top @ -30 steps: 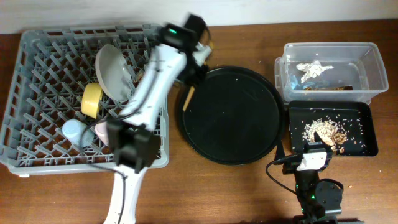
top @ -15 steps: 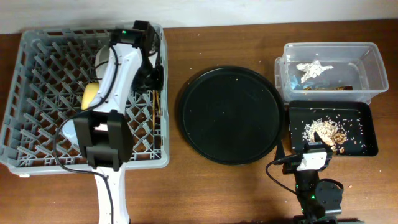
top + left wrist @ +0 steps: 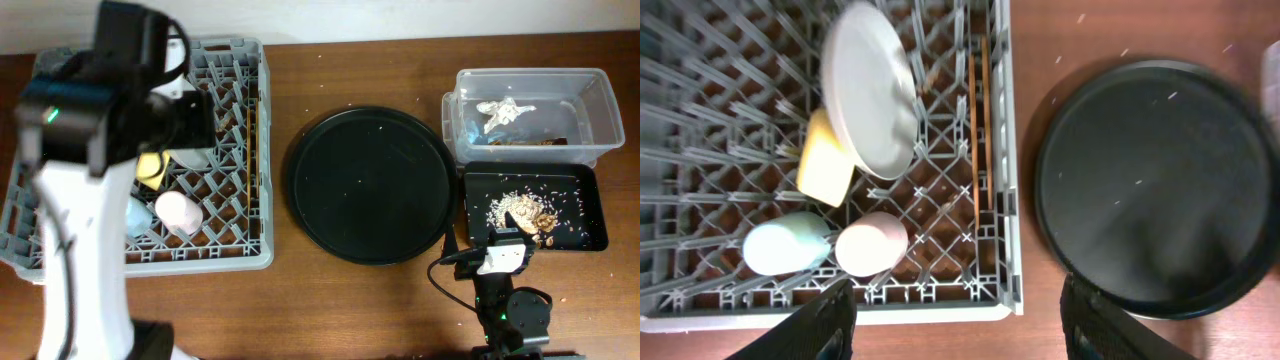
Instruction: Sort waste into correct bins and load items into the dishwasher rack
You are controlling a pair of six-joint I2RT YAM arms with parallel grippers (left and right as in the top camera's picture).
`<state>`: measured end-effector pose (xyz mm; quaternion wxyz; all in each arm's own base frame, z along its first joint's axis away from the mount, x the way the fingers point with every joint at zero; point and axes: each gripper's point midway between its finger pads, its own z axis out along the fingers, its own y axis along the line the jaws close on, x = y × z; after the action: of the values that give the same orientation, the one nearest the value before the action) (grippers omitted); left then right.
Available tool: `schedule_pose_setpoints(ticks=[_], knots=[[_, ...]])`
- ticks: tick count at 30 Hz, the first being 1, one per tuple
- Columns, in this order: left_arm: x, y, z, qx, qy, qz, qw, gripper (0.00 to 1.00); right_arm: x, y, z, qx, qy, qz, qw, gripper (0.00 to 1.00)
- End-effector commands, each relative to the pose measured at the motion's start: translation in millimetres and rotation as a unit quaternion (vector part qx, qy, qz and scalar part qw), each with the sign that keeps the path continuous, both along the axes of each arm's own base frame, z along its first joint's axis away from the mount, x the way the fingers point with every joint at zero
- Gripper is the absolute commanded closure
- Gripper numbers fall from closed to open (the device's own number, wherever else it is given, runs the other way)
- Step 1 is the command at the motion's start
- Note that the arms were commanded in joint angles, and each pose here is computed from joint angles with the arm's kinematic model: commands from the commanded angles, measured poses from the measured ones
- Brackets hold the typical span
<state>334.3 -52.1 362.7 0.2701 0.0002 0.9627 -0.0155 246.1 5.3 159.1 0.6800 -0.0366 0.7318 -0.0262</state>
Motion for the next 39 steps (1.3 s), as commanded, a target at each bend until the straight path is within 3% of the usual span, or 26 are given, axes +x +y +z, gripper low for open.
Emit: schedule_pose_setpoints(ticks=[1,4,8,11,14,18,26,30,34,37,39], knots=[[-54,13,57,-0.014,-0.096,0.007,0.995,0.00,0,-1,-4,-0.002,0.003,-0.001,1.000,0.02],[-91,11,84,-0.044,-0.147,-0.009,0.988,0.00,0,-1,-4,-0.002,0.003,-0.001,1.000,0.02],[-138,32,113,-0.031,-0.221,0.009,0.975,0.00,0,-1,-4,-0.002,0.003,-0.001,1.000,0.02],[-155,47,116,-0.021,-0.237,0.046,0.970,0.00,0,-1,-4,-0.002,0.003,-0.001,1.000,0.02],[-140,67,101,0.001,-0.239,0.118,0.964,0.00,0,-1,-4,-0.002,0.003,-0.001,1.000,0.01],[-114,67,83,-0.018,-0.327,0.134,0.935,0.00,0,-1,-4,-0.002,0.003,-0.001,1.000,0.01],[-108,91,-62,-0.024,-0.437,0.192,0.879,0.00,0,-1,-4,-0.002,0.003,-0.001,1.000,0.01],[-106,90,-148,-0.029,-0.448,0.191,0.873,0.00,0,-1,-4,-0.002,0.003,-0.001,1.000,0.02],[-101,90,-196,-0.027,-0.446,0.192,0.874,0.00,0,-1,-4,-0.002,0.003,-0.001,1.000,0.02],[-96,95,-196,-0.029,-0.480,0.205,0.853,0.00,0,-1,-4,-0.002,0.003,-0.001,1.000,0.02],[-96,95,-197,-0.028,-0.477,0.205,0.854,0.00,0,-1,-4,-0.002,0.003,-0.001,1.000,0.02]])
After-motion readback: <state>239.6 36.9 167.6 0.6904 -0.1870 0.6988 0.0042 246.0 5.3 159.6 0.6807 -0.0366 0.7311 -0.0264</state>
